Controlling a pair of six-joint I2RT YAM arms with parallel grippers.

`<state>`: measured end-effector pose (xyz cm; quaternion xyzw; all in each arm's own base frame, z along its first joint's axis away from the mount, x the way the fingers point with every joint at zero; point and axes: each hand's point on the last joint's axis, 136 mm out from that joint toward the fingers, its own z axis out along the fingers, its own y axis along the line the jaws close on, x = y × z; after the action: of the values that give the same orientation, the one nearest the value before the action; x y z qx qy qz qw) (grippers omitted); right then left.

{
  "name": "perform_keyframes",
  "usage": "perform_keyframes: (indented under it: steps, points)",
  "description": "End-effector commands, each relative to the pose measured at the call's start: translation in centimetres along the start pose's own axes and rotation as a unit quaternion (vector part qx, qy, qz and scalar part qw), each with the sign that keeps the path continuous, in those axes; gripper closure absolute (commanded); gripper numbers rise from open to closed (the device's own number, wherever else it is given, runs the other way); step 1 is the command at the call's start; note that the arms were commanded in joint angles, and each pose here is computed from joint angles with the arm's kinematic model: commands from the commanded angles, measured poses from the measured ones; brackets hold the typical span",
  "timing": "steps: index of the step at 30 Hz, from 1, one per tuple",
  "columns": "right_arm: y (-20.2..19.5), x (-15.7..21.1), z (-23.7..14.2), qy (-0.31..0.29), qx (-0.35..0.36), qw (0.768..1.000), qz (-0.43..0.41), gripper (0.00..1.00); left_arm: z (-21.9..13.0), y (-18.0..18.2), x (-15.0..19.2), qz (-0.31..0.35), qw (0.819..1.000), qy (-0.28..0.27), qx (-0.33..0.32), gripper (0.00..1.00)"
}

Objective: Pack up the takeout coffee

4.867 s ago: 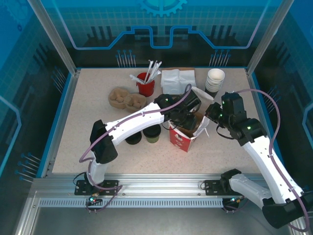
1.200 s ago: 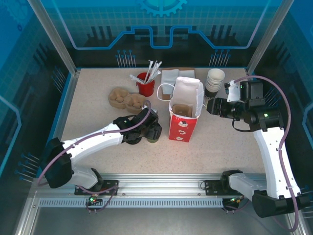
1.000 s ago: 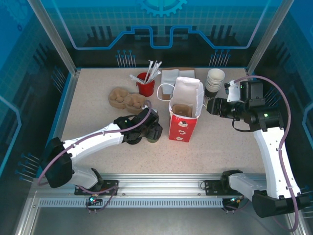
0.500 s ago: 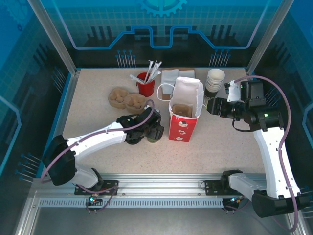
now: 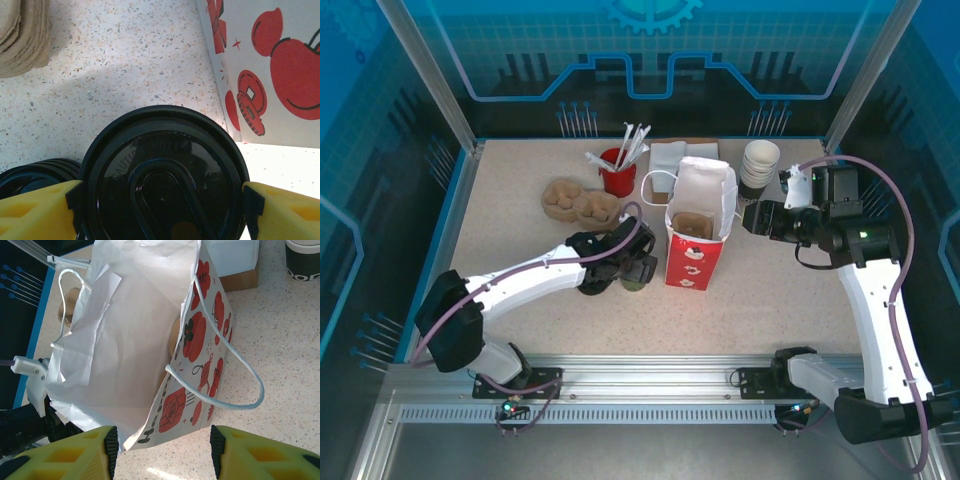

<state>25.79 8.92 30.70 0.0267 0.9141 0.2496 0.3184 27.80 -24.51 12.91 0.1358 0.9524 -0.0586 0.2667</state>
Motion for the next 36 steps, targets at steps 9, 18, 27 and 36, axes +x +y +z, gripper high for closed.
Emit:
perform_keyframes:
  steps: [9, 18, 27, 36]
  points:
    - [-0.3, 0.0, 0.0, -0.001, -0.005, 1.0, 0.002, 0.46, 0.1, 0.2, 1.0, -0.006, 0.999, 0.032, -0.025, 0.2]
    - [-0.2, 0.0, 0.0, -0.001, -0.007, 1.0, 0.004, 0.46, 1.3, 0.8, 3.0, -0.018, 0.996, 0.075, -0.046, 0.21]
    - [-0.2, 0.0, -0.1, 0.0, -0.007, 1.0, 0.006, 0.46, 2.4, 0.7, 4.6, -0.022, 0.993, 0.102, -0.047, 0.22]
    - [-0.2, 0.0, -0.1, -0.001, -0.006, 1.0, 0.008, 0.46, 1.9, 0.4, 4.3, -0.024, 0.996, 0.086, -0.03, 0.35]
